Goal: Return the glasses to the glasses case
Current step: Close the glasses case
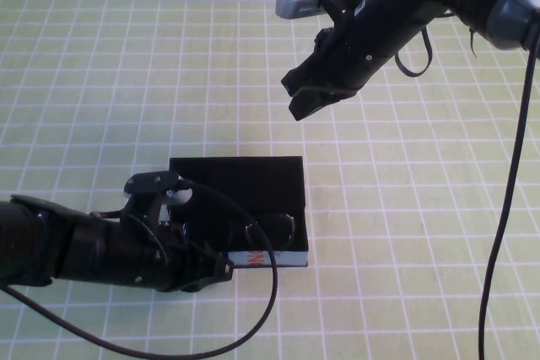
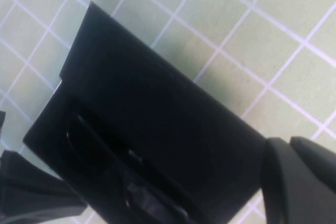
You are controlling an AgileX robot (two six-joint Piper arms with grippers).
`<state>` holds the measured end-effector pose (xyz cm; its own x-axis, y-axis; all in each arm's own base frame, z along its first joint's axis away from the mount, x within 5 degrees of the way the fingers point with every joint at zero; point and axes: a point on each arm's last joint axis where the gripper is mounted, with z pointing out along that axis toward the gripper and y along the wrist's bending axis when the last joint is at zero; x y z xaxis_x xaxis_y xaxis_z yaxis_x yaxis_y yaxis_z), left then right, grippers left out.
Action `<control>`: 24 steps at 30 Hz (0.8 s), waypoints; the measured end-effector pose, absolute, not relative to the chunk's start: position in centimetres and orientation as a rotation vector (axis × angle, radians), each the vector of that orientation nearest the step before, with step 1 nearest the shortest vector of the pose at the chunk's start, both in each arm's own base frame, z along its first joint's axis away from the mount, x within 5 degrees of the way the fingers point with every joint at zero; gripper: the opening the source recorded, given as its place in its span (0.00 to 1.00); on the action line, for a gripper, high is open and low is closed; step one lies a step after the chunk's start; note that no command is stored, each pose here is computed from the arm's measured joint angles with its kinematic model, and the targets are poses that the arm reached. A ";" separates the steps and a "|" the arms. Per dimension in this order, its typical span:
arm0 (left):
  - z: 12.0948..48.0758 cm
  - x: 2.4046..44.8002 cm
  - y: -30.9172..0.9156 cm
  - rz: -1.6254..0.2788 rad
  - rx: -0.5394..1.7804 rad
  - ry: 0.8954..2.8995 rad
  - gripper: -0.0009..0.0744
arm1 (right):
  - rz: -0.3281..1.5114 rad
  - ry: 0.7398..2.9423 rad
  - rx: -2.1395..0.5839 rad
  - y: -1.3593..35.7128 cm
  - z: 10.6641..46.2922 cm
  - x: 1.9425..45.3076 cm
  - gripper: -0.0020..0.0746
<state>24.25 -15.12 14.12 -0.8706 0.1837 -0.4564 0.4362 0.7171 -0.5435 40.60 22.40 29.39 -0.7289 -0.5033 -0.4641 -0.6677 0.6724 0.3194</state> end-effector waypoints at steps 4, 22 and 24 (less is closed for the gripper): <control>13.9 24.6 -15.1 -0.920 0.481 2.524 0.01 | 0.708 2.559 -0.904 22.8 28.2 41.1 0.01; 13.3 25.0 -15.1 -0.893 0.494 2.518 0.01 | 0.768 2.569 -0.777 25.0 21.5 45.6 0.01; 13.3 25.0 -15.1 -0.893 0.494 2.519 0.01 | 0.784 2.597 -0.773 25.2 20.8 46.0 0.01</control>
